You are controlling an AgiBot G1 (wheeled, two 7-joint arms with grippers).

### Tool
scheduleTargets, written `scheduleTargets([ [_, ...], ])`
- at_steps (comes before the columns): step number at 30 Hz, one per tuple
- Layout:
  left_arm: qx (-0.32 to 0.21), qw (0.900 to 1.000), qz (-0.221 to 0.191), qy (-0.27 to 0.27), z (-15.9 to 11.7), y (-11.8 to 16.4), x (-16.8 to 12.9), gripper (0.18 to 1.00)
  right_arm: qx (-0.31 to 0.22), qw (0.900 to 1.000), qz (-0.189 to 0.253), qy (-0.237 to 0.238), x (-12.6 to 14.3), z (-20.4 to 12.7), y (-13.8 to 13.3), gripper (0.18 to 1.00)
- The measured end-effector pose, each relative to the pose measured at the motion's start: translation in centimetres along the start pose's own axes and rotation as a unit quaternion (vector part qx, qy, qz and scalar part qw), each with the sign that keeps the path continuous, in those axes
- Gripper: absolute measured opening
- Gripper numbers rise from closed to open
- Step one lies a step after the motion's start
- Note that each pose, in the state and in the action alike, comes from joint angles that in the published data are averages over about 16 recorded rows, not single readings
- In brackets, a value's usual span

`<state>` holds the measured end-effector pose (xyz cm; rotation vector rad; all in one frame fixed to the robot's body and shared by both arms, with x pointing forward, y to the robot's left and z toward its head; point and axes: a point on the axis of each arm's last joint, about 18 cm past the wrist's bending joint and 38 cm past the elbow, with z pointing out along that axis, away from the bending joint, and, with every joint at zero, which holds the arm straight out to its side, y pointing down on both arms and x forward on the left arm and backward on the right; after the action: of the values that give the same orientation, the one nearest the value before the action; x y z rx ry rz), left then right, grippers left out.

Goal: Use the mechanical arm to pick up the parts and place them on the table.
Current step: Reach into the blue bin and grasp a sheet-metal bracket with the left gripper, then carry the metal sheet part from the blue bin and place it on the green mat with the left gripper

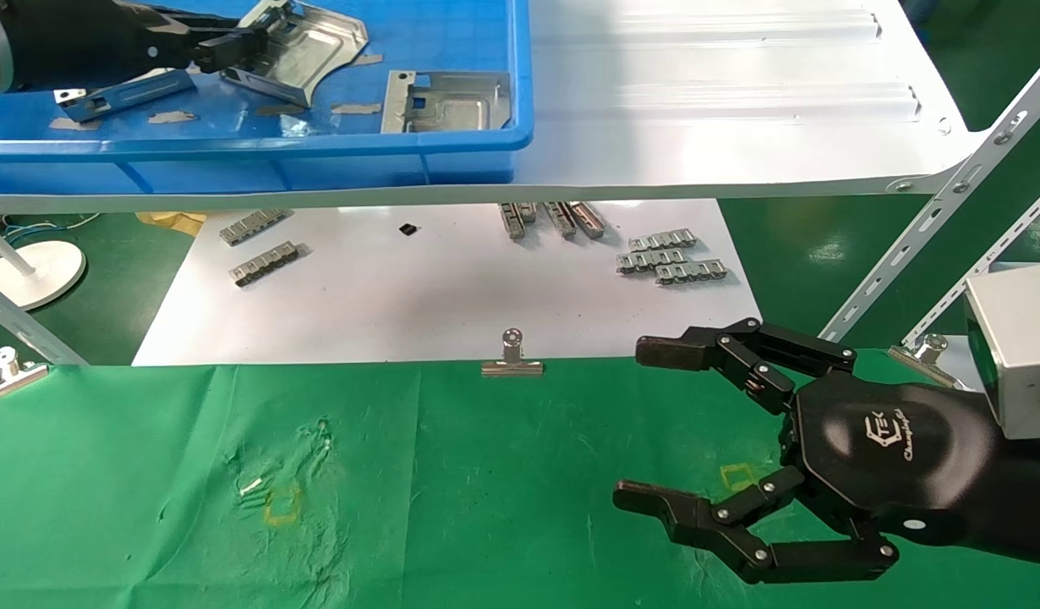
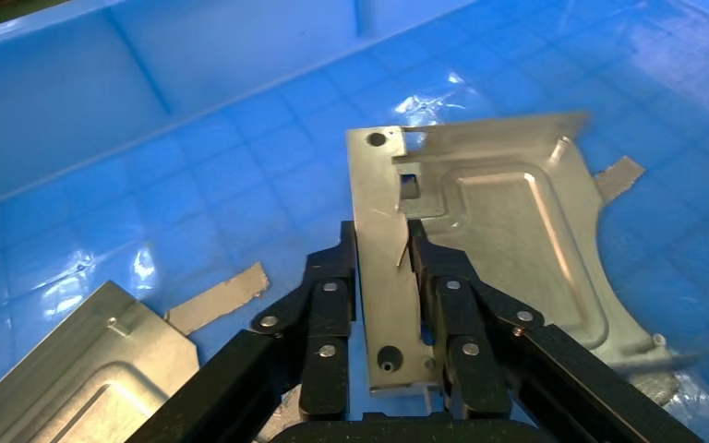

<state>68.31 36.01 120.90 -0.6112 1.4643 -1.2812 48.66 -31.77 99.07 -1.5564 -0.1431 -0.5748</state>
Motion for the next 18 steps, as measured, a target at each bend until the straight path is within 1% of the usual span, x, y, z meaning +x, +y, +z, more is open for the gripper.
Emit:
scheduleTargets([
  [5,0.021,0.9997,-0.003,0.011,-0.3,-0.6,0.2,0.310,0.000,1.000,0.000,0.000,0.0,0.0,0.0,0.902],
  [12,0.062,0.9971,0.010,0.044,-1.8,-1.8,0.5,0.276,0.000,1.000,0.000,0.000,0.0,0.0,0.0,0.970],
  [18,0.099,0.9897,0.043,0.094,-4.1,-2.7,1.1,0.274,0.000,1.000,0.000,0.000,0.0,0.0,0.0,0.995],
])
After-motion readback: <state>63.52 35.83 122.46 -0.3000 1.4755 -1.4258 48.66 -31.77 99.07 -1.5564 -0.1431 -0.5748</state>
